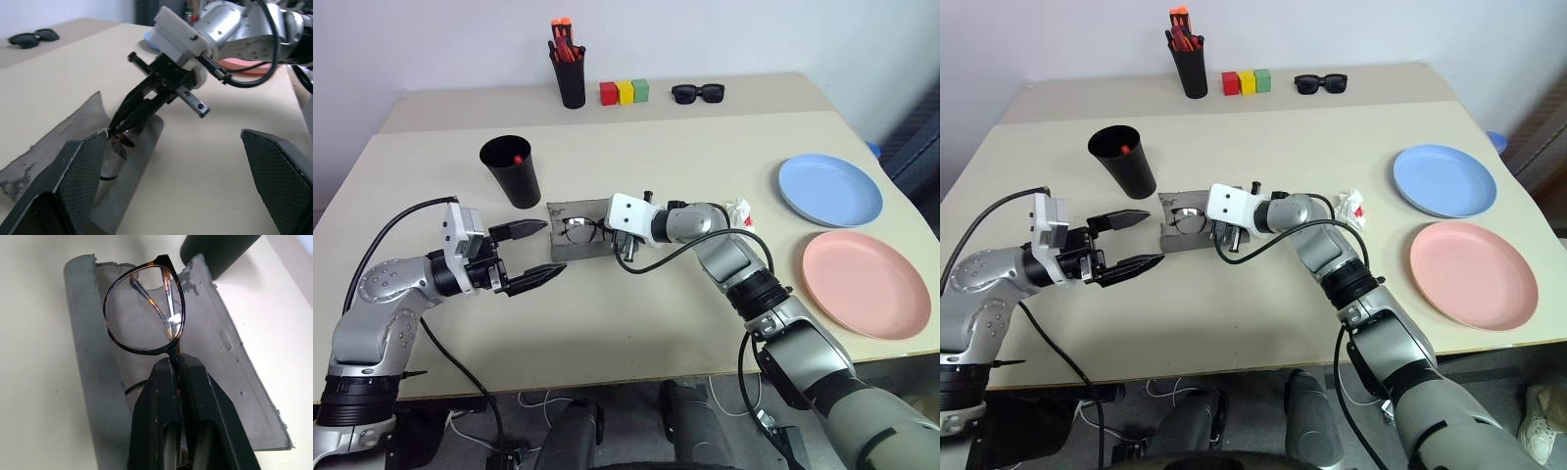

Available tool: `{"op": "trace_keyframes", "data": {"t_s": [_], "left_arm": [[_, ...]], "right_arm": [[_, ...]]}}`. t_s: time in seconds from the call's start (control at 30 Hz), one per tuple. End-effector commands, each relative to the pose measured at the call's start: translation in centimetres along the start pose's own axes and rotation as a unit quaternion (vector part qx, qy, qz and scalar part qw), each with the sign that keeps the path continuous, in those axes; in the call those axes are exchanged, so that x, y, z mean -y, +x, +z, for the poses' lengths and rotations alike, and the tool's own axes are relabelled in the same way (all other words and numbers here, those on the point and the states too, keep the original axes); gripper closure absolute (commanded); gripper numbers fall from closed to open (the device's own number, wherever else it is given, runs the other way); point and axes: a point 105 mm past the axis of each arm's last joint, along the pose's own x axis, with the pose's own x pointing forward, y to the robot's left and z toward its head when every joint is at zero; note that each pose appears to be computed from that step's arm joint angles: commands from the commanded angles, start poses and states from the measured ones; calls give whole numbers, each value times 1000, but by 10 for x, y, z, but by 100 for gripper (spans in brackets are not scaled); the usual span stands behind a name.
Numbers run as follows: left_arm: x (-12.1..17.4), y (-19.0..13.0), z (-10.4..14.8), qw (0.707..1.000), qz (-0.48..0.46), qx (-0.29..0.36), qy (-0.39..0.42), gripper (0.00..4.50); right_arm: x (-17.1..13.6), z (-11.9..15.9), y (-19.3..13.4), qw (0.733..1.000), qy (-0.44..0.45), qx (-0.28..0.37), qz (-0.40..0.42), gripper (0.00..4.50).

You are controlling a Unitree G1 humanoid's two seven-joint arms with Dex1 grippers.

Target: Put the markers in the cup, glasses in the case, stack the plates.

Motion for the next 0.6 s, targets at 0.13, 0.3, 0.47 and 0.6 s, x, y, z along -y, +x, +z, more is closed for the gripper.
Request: {"op": "trace_keyframes", "data": {"t_s": [0.13,0.3,0.47,0.6], "left_arm": [[-9,-4,10,1000,14,13,22,0],[-16,-5,5,999,26,6,31,0],[-24,1,2,998,34,6,43,0],[-38,16,-2,996,53,2,66,0]], "right_arm": [[16,18,-11,999,-24,33,-34,98],[38,31,-26,995,21,73,-70,6],[59,43,-49,983,70,130,-112,6],[54,26,-73,979,108,129,-113,6]]}}
